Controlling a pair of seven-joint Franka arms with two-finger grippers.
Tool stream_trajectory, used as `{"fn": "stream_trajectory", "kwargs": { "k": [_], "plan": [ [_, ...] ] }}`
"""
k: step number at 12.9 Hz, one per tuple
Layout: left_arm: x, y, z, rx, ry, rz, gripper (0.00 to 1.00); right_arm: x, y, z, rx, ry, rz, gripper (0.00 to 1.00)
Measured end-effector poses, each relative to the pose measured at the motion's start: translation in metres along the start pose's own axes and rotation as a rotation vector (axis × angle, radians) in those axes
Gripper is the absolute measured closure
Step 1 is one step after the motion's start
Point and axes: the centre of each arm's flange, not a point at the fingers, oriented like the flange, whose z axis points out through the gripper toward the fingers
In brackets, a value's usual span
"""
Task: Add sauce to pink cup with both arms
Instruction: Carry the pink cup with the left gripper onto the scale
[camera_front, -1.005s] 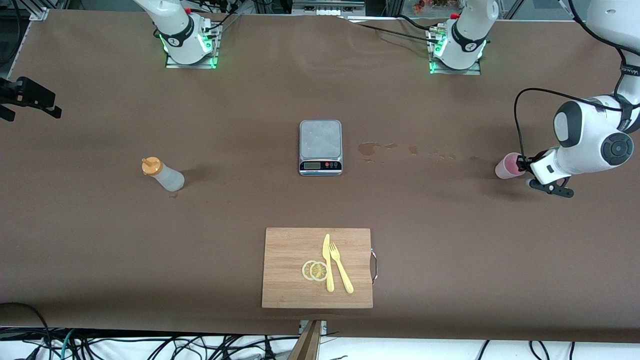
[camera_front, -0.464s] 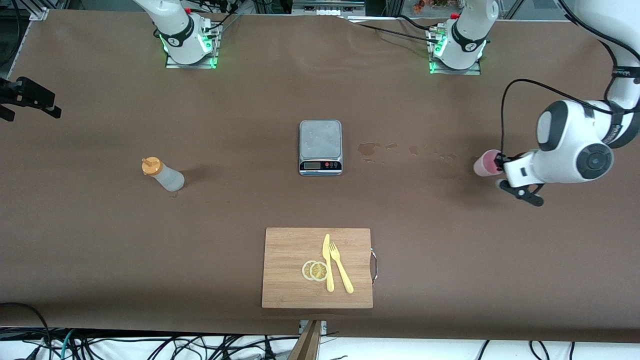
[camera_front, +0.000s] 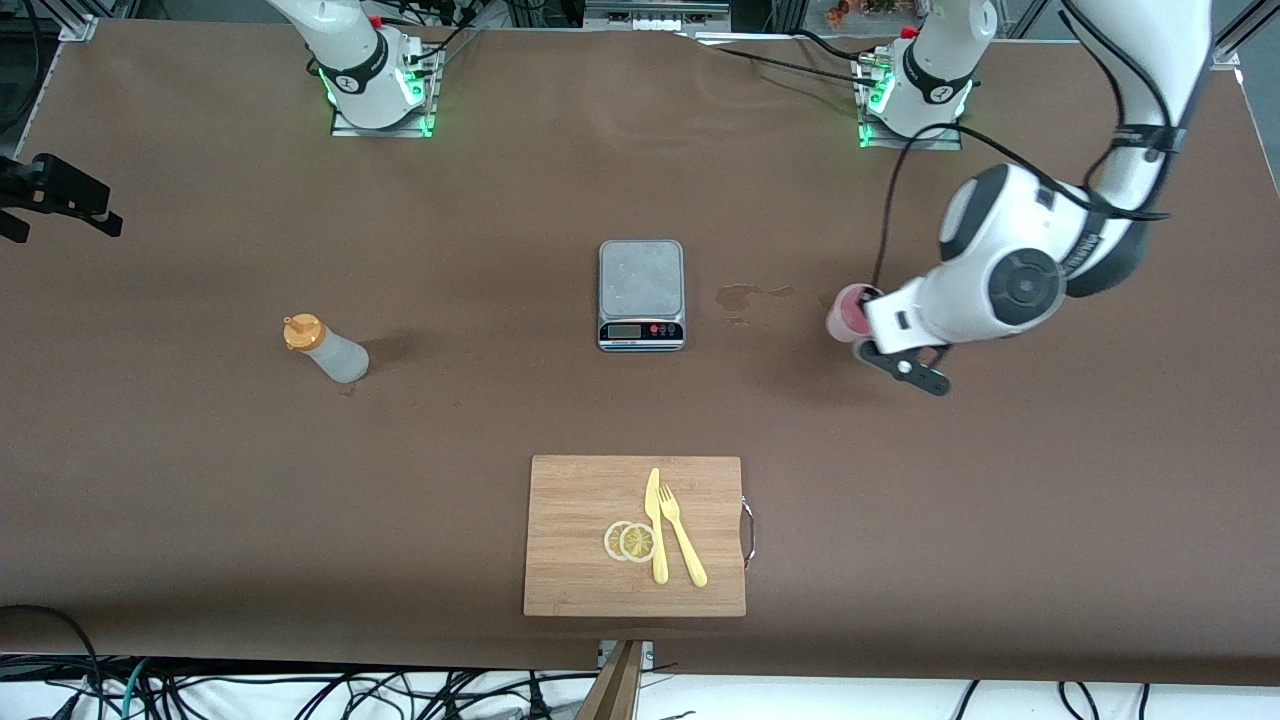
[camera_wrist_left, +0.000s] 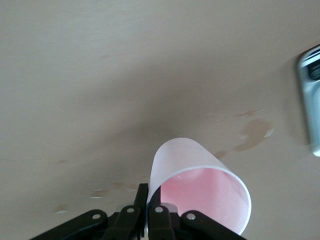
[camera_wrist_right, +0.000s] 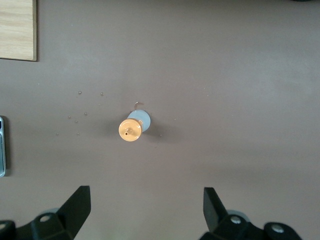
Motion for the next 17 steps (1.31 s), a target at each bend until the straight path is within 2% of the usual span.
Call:
{"fn": "stream_trajectory", "kwargs": {
  "k": [4, 6, 9, 11, 17],
  "plan": [
    [0.007, 0.156, 0.014, -0.004, -0.007, -0.148, 0.96, 0.000, 0.001, 0.000, 0.000, 0.000, 0.002, 0.00],
    [0.018, 0.216, 0.028, -0.023, -0.011, -0.192, 0.96, 0.000, 0.001, 0.000, 0.000, 0.000, 0.002, 0.00],
    [0.048, 0.242, 0.055, -0.099, 0.040, -0.211, 0.96, 0.000, 0.003, 0.000, 0.000, 0.000, 0.005, 0.00],
    [0.052, 0.259, 0.076, -0.117, 0.043, -0.227, 0.96, -0.001, 0.003, 0.000, 0.000, 0.000, 0.006, 0.00],
    [0.037, 0.298, 0.095, -0.022, 0.070, -0.324, 0.96, -0.001, 0.004, 0.000, 0.000, 0.000, 0.006, 0.00]
  ]
}}
